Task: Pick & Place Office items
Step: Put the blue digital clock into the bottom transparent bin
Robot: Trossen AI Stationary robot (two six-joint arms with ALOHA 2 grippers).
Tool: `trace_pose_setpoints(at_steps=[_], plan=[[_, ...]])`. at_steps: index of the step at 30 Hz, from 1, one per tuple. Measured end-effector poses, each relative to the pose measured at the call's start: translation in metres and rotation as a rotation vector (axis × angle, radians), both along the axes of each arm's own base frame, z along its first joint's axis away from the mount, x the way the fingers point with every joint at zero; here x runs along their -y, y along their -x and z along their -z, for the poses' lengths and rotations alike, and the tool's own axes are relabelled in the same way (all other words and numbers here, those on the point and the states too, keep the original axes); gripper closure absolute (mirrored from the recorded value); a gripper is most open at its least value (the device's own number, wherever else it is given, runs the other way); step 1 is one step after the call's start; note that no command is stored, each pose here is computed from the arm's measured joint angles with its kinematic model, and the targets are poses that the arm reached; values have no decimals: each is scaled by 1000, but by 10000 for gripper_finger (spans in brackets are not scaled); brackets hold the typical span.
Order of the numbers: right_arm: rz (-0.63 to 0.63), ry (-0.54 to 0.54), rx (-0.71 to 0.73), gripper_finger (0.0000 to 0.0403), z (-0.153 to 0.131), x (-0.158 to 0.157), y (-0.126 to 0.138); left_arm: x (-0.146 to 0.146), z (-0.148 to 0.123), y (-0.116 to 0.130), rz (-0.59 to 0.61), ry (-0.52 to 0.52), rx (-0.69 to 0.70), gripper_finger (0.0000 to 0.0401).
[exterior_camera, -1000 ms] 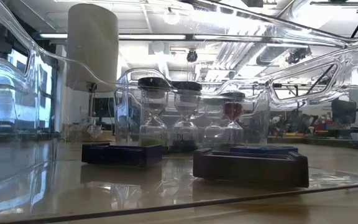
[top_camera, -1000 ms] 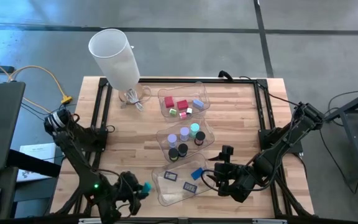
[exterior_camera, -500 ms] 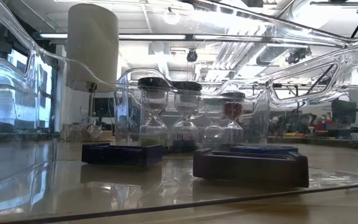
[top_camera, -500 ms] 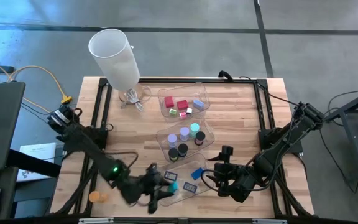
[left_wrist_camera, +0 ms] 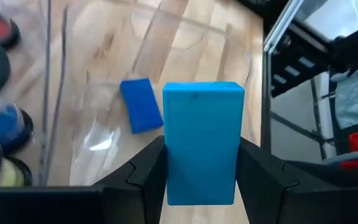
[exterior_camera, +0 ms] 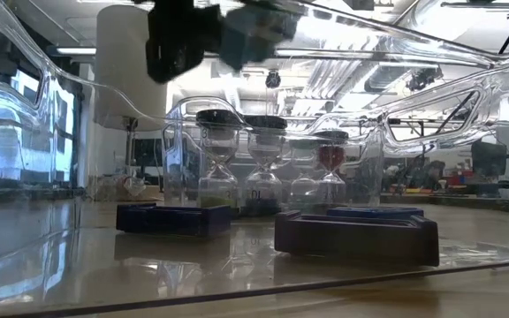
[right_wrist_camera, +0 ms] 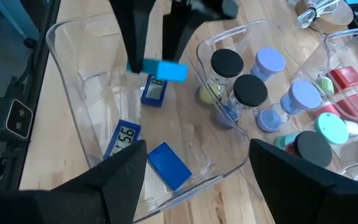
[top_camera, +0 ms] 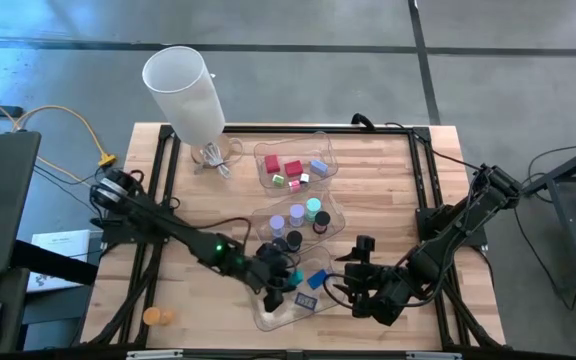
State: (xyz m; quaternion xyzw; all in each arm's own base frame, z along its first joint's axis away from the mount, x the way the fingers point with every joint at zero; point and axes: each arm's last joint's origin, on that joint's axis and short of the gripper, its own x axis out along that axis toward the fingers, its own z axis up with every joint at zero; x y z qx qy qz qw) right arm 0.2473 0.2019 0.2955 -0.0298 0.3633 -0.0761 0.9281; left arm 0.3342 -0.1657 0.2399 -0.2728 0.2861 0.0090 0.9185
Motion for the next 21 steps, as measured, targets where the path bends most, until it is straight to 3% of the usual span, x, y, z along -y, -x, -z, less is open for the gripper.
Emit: trace_pose_setpoints(at_steps=[9, 21], plan=[[-4, 16, 3, 129, 0, 0, 0, 8, 17, 0, 22, -1, -74, 249], [3, 25, 11, 129, 0, 0, 0, 14, 18, 6, 46, -105, -70, 249]])
